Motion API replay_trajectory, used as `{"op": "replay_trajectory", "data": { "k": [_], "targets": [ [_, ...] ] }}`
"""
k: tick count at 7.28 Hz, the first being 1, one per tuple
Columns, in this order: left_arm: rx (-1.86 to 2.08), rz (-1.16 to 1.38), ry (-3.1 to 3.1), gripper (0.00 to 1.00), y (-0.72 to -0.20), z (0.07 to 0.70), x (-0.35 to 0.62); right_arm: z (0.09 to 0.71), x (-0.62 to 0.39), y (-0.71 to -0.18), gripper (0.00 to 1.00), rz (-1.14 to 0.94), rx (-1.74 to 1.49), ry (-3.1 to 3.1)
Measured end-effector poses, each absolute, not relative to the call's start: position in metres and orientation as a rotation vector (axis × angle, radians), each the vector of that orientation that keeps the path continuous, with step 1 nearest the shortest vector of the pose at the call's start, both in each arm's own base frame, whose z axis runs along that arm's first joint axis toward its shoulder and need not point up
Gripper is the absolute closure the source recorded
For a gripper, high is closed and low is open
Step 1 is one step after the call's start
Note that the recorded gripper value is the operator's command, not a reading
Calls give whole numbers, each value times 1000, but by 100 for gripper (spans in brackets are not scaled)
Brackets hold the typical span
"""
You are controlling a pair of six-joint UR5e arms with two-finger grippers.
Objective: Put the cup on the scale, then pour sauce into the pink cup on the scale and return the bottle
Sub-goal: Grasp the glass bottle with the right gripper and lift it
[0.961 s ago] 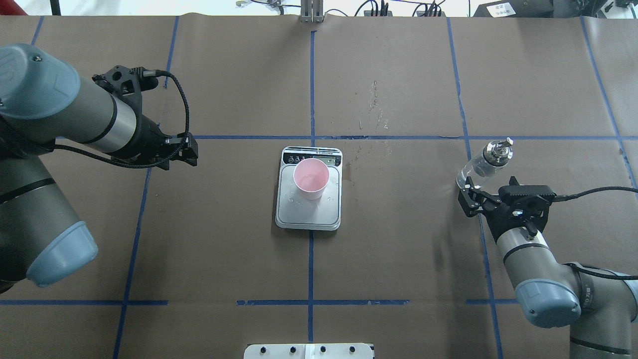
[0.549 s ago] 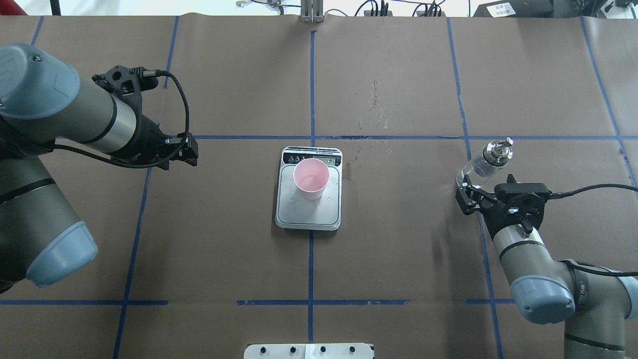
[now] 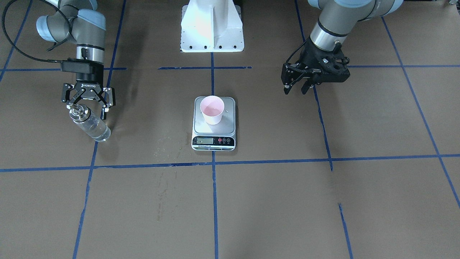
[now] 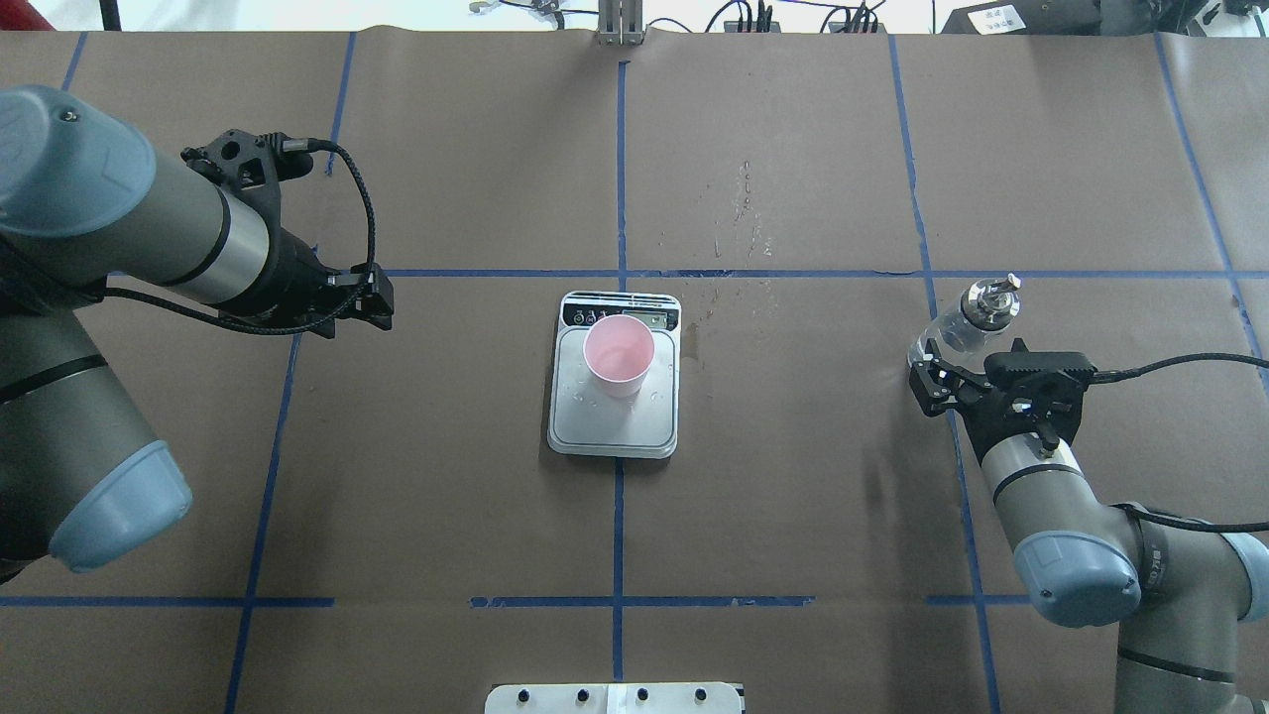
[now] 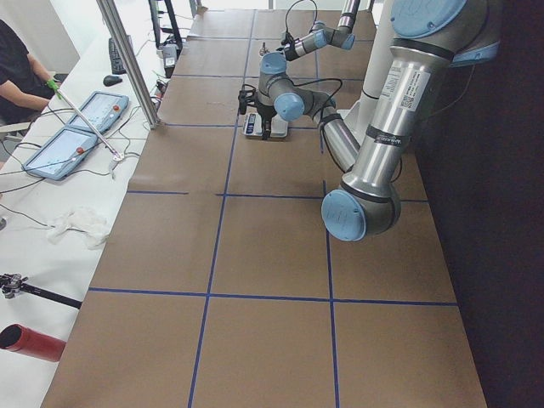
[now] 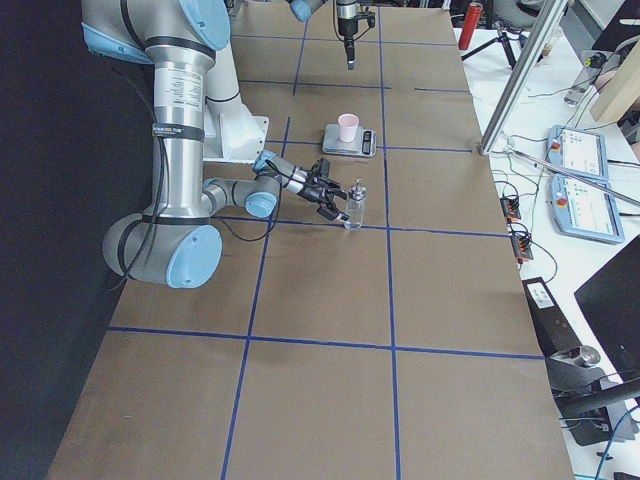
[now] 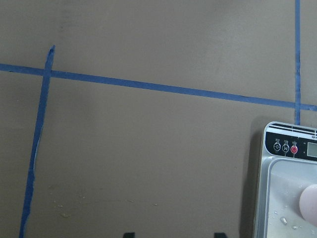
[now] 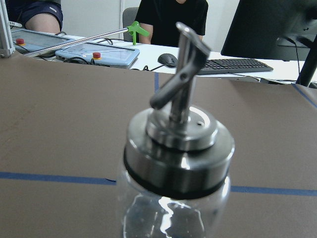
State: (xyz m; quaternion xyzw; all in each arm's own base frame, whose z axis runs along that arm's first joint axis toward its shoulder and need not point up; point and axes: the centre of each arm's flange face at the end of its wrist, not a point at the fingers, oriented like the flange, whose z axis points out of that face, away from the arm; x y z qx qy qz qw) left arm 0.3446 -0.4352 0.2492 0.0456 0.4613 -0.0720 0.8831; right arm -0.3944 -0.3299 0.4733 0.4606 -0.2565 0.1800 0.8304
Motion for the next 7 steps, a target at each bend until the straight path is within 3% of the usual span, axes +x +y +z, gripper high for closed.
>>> {"op": "replay_trajectory", "data": {
  "k": [6,7],
  "targets": [
    [95,-150,961,38,-435,249,344,473,-401,-344,3,375,979,-526],
    [95,-150,961,38,-435,249,344,475,-404,-347,11,379,980,-528]
  ]
}}
